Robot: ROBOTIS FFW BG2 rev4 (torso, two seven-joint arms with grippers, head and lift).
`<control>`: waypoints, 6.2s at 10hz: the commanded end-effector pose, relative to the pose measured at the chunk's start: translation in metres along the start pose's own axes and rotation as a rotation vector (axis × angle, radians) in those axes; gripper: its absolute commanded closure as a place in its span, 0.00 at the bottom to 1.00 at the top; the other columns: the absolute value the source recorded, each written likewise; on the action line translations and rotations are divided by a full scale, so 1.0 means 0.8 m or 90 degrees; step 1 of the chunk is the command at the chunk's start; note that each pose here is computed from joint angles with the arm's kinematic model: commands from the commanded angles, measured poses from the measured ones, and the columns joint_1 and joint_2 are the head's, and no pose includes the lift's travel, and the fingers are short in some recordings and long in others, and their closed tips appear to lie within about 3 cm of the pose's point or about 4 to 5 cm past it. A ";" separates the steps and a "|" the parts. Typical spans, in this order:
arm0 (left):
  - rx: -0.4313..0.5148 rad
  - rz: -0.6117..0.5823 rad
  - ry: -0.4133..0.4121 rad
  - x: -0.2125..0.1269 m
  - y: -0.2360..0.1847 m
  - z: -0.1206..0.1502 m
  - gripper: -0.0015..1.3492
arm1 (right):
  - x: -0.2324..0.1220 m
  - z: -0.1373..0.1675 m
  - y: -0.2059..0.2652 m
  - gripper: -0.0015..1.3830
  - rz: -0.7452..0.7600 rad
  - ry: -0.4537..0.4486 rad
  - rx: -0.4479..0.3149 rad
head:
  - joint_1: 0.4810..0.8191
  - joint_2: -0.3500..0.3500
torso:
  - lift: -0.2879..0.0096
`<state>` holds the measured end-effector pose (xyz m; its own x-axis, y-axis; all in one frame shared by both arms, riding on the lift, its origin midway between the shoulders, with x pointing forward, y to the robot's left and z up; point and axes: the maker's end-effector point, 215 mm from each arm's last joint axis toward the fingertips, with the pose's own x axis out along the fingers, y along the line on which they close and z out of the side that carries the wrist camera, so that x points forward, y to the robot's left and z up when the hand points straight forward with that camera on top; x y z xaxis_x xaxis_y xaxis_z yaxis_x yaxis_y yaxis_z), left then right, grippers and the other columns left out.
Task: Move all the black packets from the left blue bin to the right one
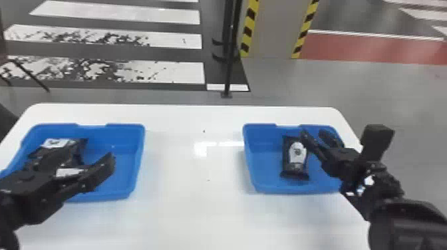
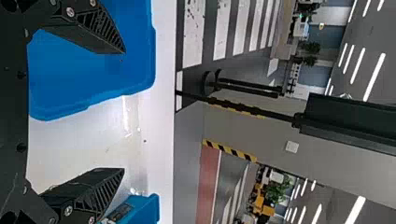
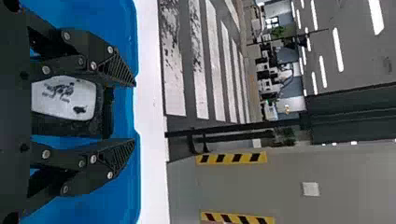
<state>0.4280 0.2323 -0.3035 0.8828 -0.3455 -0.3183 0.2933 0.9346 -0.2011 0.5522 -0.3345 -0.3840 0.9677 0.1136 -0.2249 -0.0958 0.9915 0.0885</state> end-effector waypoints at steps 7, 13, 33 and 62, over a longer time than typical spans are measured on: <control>-0.004 0.219 0.142 -0.011 0.174 -0.063 0.10 | -0.256 0.080 0.220 0.13 0.134 -0.120 -0.038 | 0.63 0.72 | 0.50; -0.039 0.257 0.268 0.064 0.222 -0.125 0.10 | -0.255 0.069 0.237 0.13 0.162 -0.111 -0.012 | 0.63 0.91 | 0.50; -0.128 -0.180 0.056 0.071 -0.096 -0.038 0.89 | -0.143 0.058 0.303 0.14 0.346 -0.095 0.173 | 0.63 0.61 | 0.50; -0.211 -0.199 0.015 0.002 -0.116 -0.038 0.10 | 0.020 -0.007 0.117 0.73 0.170 -0.027 0.129 | 0.63 0.33 | 0.50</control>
<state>0.3907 0.1320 -0.3159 0.7462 -0.6309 -0.2124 0.4189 0.6930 -0.5868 0.5556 -0.2328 -0.3751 0.9220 0.3721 -0.1074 -0.3186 0.8864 0.3357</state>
